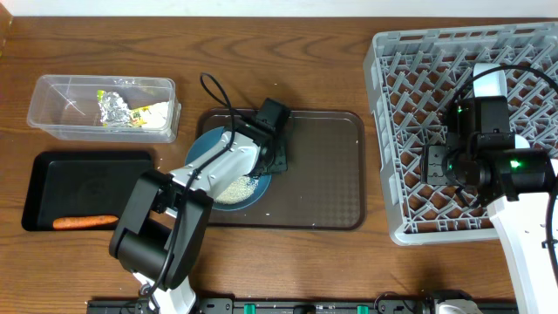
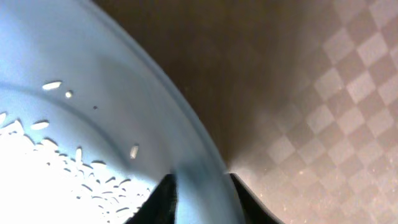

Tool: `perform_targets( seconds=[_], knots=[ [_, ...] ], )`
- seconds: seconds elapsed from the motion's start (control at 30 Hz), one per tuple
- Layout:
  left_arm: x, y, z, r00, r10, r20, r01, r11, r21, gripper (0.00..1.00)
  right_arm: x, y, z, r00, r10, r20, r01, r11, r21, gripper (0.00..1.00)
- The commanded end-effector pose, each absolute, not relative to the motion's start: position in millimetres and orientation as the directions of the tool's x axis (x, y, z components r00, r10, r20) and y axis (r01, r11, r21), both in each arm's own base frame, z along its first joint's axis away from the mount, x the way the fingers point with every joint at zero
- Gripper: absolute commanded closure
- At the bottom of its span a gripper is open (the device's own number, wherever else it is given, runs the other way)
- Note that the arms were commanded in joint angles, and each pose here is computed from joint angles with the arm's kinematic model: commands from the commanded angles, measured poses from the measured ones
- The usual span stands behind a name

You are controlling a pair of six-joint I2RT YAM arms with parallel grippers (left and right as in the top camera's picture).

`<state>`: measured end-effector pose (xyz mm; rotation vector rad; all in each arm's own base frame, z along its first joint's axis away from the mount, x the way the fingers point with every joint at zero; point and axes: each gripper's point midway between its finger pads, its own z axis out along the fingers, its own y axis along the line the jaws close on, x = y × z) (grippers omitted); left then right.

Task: Sort waste into correct bins and load items into the dishwasher rack
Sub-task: 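Lift the blue plate and carry it left over the black tray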

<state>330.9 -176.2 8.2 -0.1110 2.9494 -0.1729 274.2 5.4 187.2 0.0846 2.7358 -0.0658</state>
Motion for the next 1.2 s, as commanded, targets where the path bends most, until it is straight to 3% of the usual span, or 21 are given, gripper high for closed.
perform_targets(
  seconds=[0.0, 0.37, 1.0, 1.17],
  knots=[
    [321.2, -163.4, -12.9, -0.987, -0.094, -0.134, -0.086, 0.994, -0.064, 0.94, 273.2, 1.4, 185.3, -0.920, 0.052, -0.389, 0.077, 0.996, -0.049, 0.39],
    [313.4, -159.5, -9.1, -0.990, -0.092, -0.106, -0.088, 0.995, -0.046, 0.94, 273.2, 1.4, 185.3, -0.920, 0.052, -0.389, 0.077, 0.996, -0.049, 0.39],
    [298.6, -154.8, 49.9, -0.987, -0.058, -0.148, -0.049, 0.997, -0.062, 0.94, 273.2, 1.4, 185.3, -0.920, 0.052, -0.389, 0.077, 0.996, -0.049, 0.39],
    [296.8, -139.1, 64.6, -0.980, -0.059, -0.188, -0.060, 0.998, 0.000, 0.94, 273.2, 1.4, 185.3, -0.920, 0.052, -0.389, 0.077, 0.996, -0.049, 0.39]
  ],
)
